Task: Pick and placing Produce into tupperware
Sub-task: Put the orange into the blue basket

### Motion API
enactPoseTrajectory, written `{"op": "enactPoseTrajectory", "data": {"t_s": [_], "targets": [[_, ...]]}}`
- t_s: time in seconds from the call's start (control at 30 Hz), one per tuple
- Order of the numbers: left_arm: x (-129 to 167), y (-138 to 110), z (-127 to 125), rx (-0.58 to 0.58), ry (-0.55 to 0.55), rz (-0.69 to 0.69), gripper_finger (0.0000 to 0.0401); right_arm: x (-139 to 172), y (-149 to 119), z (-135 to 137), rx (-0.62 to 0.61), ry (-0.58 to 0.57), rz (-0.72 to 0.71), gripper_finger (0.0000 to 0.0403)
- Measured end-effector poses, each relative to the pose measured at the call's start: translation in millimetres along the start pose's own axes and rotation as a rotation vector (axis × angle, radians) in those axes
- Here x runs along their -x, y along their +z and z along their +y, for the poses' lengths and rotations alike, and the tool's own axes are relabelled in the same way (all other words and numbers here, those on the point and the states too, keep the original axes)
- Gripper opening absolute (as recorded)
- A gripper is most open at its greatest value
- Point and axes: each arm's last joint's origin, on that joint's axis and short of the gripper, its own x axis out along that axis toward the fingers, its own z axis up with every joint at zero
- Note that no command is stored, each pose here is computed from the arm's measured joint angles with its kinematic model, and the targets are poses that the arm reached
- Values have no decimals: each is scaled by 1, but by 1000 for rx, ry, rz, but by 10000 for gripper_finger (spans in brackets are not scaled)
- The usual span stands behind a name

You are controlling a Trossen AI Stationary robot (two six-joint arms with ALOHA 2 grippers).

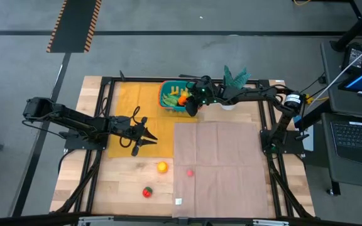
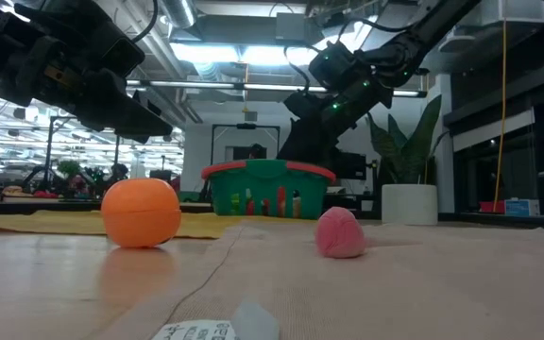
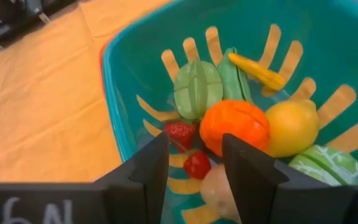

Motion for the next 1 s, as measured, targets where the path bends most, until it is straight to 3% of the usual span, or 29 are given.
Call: {"op": "enactPoseTrajectory", "data": {"t_s": [0.17, 0.3, 0.43, 0.53, 0.73, 1.0], "targets": [[0, 0, 0, 0, 0, 0, 83, 2, 9, 1, 7, 10, -51, 152], [0, 0, 0, 0, 0, 1, 88, 16, 35, 9, 24, 22, -105, 152], [0, -3, 0, 4, 0, 33, 91, 30, 50, 23, 172, 37, -91, 152], [0, -5, 0, 12, 1, 52, 87, 46, 57, 47, 321, 97, -134, 152], [0, -5, 0, 11, 1, 51, 73, 72, 50, 80, 386, 163, -89, 152], [0, -5, 0, 13, 1, 50, 53, 74, 35, 103, 327, 211, 7, 152]]}}
